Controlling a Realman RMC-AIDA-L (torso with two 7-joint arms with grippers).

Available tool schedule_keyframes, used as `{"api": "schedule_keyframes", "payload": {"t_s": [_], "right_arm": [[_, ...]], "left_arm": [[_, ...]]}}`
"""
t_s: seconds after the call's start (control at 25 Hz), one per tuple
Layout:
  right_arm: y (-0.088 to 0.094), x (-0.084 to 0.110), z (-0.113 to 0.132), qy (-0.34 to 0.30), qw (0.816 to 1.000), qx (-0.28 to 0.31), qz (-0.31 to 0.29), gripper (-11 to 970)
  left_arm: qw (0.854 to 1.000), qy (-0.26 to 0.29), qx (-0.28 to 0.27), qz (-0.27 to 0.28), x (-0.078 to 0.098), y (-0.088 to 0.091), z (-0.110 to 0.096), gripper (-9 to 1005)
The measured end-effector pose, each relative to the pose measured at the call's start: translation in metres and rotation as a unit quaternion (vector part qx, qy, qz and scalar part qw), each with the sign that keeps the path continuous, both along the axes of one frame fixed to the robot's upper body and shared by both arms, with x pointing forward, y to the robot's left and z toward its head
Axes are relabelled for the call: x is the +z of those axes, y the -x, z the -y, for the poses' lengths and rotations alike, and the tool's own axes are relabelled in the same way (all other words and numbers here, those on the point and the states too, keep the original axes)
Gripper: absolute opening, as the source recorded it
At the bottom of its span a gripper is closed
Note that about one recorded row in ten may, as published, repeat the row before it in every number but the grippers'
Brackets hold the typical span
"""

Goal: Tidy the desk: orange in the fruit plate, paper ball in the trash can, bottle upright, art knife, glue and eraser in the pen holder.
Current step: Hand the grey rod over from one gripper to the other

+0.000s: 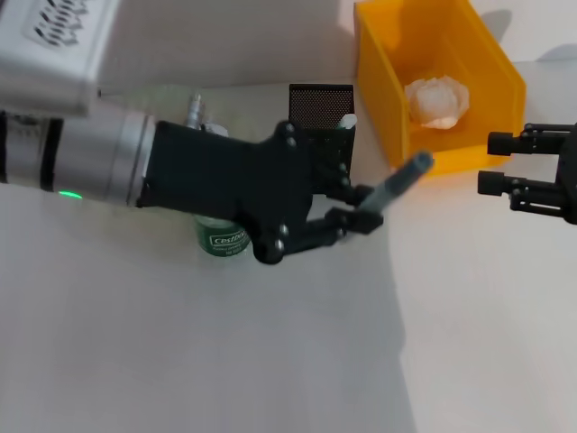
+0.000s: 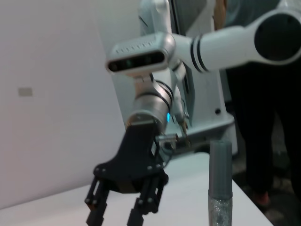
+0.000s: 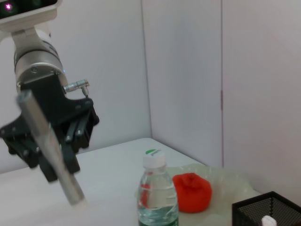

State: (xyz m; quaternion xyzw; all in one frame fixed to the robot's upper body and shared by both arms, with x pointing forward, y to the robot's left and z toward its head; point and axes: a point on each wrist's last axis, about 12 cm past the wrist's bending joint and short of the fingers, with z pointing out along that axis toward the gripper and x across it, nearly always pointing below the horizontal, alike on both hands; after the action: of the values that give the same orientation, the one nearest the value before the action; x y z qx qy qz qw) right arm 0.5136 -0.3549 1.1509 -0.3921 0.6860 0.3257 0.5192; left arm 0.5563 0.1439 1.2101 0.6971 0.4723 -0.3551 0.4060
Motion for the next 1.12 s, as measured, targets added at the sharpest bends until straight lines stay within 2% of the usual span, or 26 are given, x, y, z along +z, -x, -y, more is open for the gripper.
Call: {"api": "schedule_keyframes", "payload": {"t_s": [0.04,0.08,0.2,0.4,0.44,1.12], "right_arm": [[0.000,0.000,0.001,0.001,1.000,-0.001,0.000,545],[0.000,0.001,0.003,0.002,1.000,-0.003,0.003,545],[0.000,0.001,0.004,0.004,1.000,-0.005,0.006,545],[-0.002,0.002,0.004,0.008,1.000,-0.004,0.016,545],[-0.002,0.002,0.003,0.009,1.000,-0.003,0.018,545],[0.005,-0.002,0.002,0.022,0.998,0.014,0.052,545]], "left_arm": [[1.000,0.000,0.000,0.000,0.000,0.000,0.000,146],[0.997,0.049,0.025,-0.047,-0.002,-0.005,-0.009,146],[0.991,0.091,0.041,-0.090,-0.004,-0.003,-0.013,146],[0.986,0.116,0.047,-0.107,-0.005,-0.002,-0.017,141],[0.973,0.160,0.070,-0.149,-0.009,-0.003,-0.027,139],[0.958,0.173,0.081,-0.213,-0.013,-0.004,-0.028,139]]}}
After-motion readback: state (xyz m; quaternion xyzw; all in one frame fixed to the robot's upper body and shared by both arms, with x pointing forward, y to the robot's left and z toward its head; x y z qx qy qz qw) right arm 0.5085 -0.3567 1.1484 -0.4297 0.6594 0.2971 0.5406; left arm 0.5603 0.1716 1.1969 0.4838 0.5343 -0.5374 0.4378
